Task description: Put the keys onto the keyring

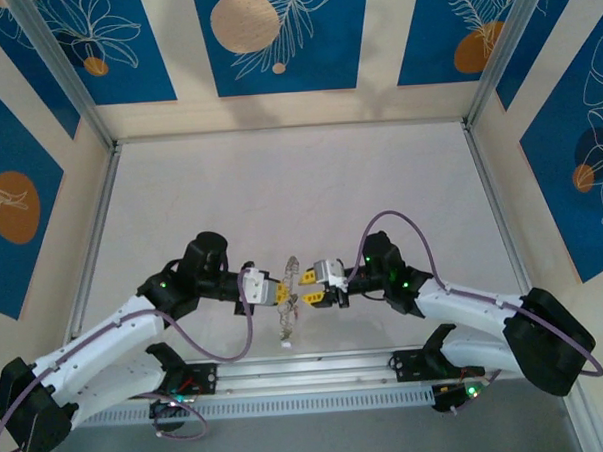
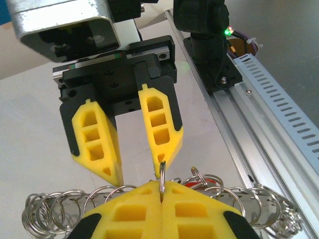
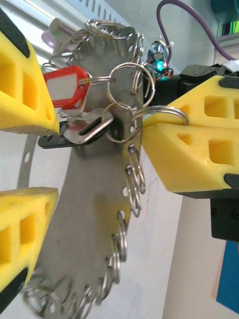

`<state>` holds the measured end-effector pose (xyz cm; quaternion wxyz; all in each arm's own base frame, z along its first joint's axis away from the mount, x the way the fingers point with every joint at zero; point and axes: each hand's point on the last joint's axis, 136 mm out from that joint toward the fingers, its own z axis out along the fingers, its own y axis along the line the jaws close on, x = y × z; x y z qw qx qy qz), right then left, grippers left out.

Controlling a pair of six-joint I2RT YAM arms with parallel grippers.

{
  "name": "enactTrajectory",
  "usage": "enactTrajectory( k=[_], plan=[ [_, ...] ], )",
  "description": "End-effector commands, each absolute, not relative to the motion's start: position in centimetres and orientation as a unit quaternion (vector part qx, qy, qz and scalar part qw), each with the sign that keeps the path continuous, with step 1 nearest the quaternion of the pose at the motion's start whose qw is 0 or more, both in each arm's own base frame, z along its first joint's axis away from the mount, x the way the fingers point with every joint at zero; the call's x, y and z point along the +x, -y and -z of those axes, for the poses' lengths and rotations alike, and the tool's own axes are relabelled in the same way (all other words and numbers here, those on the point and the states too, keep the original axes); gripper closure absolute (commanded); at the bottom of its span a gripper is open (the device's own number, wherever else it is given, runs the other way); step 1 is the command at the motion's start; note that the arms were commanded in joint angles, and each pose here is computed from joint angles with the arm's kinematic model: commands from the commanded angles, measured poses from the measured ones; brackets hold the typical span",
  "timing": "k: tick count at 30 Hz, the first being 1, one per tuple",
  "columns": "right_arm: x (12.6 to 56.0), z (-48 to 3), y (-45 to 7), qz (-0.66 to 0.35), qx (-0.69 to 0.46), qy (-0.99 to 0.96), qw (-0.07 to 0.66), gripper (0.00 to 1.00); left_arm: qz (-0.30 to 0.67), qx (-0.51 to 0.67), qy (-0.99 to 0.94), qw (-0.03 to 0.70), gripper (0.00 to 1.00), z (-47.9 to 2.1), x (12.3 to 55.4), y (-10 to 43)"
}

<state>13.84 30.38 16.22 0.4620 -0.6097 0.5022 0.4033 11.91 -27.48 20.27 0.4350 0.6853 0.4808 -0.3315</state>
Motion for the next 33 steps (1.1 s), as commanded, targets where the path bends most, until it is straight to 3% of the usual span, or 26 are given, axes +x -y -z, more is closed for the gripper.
enactTrajectory(
  k=[1, 11, 22, 28, 33],
  plan=[
    [12.4, -17.4, -31.2, -0.434, -0.628, -0.465, 0.449, 0.65, 0.346, 0.695, -0.441, 0.451, 1.00, -22.5, 11.2, 28.0],
    [11.7, -16.6, -32.7, -0.457, -0.616, -0.473, 0.433, 0.63, 0.335, 0.687, -0.451, 0.460, 1.00, -22.6, 11.8, 28.0],
    [12.0, -16.2, -32.9, -0.451, -0.606, -0.488, 0.438, 0.92, 0.323, 0.686, -0.457, 0.465, 1.00, -22.6, 12.2, 27.9],
    [13.4, -16.6, -31.4, -0.418, -0.595, -0.514, 0.454, 1.00, 0.306, 0.684, -0.472, 0.464, 1.00, -22.3, 12.8, 27.7],
    [13.9, -17.7, -30.5, -0.402, -0.591, -0.526, 0.461, 1.00, 0.293, 0.681, -0.493, 0.455, 1.00, -21.3, 13.6, 27.7]
  ],
)
